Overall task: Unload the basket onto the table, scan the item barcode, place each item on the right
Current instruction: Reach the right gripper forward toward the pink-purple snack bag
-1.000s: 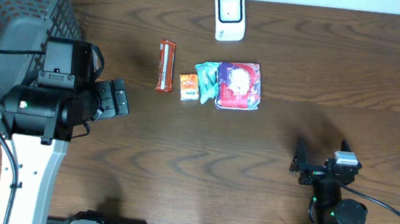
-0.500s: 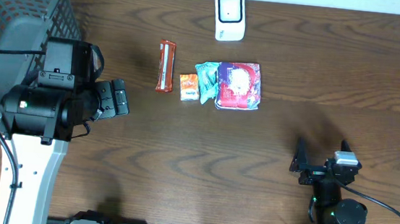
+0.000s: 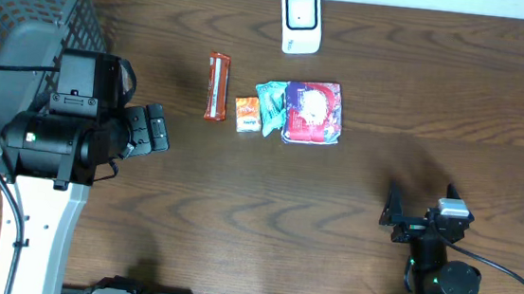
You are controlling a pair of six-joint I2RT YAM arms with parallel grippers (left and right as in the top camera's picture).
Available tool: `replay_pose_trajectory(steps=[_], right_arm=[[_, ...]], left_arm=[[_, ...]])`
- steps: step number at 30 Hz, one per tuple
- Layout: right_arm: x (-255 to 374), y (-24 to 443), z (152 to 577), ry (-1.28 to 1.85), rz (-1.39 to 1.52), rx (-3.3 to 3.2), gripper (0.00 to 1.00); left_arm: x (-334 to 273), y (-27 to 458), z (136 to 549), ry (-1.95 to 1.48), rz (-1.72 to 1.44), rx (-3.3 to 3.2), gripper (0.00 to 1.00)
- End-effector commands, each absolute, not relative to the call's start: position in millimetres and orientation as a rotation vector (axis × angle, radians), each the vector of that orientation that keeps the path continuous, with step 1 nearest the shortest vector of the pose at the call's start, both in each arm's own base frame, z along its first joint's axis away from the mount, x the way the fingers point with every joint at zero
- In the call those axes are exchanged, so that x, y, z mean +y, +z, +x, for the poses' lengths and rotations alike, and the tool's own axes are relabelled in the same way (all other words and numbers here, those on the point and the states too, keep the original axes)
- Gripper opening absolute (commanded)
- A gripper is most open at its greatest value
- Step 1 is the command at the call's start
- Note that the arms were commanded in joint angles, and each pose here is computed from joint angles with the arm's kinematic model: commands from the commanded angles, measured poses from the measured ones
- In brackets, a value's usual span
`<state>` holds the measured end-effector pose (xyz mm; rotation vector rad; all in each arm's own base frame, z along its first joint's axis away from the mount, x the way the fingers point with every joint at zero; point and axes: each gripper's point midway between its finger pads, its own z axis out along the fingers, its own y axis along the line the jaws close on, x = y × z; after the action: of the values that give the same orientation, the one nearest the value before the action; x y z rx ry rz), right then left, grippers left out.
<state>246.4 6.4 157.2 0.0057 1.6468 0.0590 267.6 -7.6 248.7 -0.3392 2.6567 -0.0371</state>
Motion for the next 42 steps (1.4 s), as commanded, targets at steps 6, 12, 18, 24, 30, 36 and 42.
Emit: replay_pose_trajectory(steps=[6,12,18,24,30,36,42], right_arm=[[5,156,246,0.043,-0.002,1.65,0.99],[5,156,246,0.043,-0.002,1.65,0.99],[5,156,246,0.043,-0.002,1.65,0.99],[5,156,246,0.043,-0.002,1.65,0.99],[5,156,246,0.043,-0.002,1.65,0.99],[5,156,246,0.044,-0.002,1.65,0.99],[22,158,245,0.321,0.139,1.644,0.99]], left_arm=[[-7,250,267,-0.039,-0.358,2.652,0.98],[-7,250,267,-0.039,-0.358,2.652,0.98],[-7,250,267,-0.039,-0.358,2.652,0.98],[-7,250,267,-0.039,-0.358,2.652,0.98],[-7,250,267,-0.039,-0.358,2.652,0.98],[-7,250,267,-0.039,-0.358,2.652,0.98],[-7,250,267,-0.039,-0.358,2.652,0.98]])
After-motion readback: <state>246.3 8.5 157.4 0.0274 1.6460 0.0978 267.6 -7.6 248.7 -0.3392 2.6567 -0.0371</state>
